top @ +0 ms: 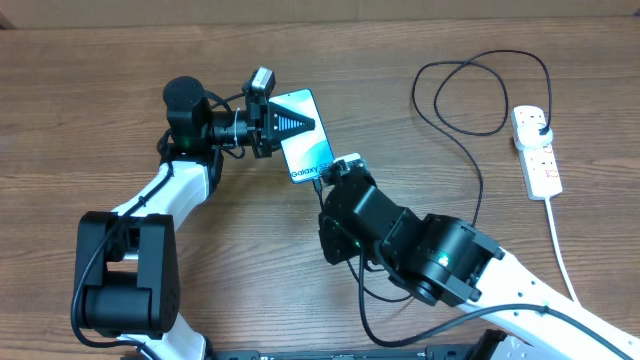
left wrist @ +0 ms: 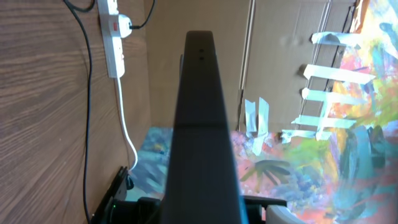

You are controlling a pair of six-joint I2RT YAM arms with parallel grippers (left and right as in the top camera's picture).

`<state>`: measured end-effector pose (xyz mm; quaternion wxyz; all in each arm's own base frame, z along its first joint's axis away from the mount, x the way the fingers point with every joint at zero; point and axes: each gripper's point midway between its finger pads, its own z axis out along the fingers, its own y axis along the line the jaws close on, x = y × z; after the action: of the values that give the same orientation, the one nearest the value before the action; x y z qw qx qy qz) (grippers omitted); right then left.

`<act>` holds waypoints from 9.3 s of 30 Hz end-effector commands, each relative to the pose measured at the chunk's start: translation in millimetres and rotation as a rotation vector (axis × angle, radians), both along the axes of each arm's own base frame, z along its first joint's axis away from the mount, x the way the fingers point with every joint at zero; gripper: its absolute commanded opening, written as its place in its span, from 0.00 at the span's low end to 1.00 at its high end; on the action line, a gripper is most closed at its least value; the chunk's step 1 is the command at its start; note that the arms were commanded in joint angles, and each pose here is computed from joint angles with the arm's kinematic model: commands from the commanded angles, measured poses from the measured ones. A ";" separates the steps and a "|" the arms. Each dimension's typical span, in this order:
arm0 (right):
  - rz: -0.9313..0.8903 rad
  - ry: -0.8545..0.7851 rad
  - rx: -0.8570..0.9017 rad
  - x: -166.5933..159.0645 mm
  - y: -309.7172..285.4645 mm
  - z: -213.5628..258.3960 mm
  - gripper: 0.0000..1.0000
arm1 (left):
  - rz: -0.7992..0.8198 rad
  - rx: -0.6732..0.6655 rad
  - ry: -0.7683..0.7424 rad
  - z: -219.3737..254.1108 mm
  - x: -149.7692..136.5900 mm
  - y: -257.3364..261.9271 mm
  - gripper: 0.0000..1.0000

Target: Plug charger to phone and switch on socket

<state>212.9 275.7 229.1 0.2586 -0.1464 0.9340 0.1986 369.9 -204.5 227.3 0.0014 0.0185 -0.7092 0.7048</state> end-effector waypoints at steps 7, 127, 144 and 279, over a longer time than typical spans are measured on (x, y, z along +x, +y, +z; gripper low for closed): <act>-0.055 -0.057 -0.025 21.5 1.1 -3.7 0.24 | -0.147 -0.010 -0.073 7.8 -24.1 -13.9 0.04; -0.254 -0.411 0.191 -58.0 -183.6 136.0 1.00 | -0.203 0.823 -0.005 -239.2 -9.6 -43.8 0.09; -0.397 -0.332 0.079 -40.0 -188.9 111.5 1.00 | -0.184 0.867 -0.002 -244.2 -5.9 -37.7 0.52; -1.311 0.449 0.010 190.4 -468.8 -179.7 0.04 | 1.201 1.337 -0.487 145.7 -247.0 245.8 1.00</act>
<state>392.6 -192.8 42.6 0.1120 0.5048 0.8556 0.0237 127.0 36.5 370.3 -0.5159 0.2135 -0.8294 0.0184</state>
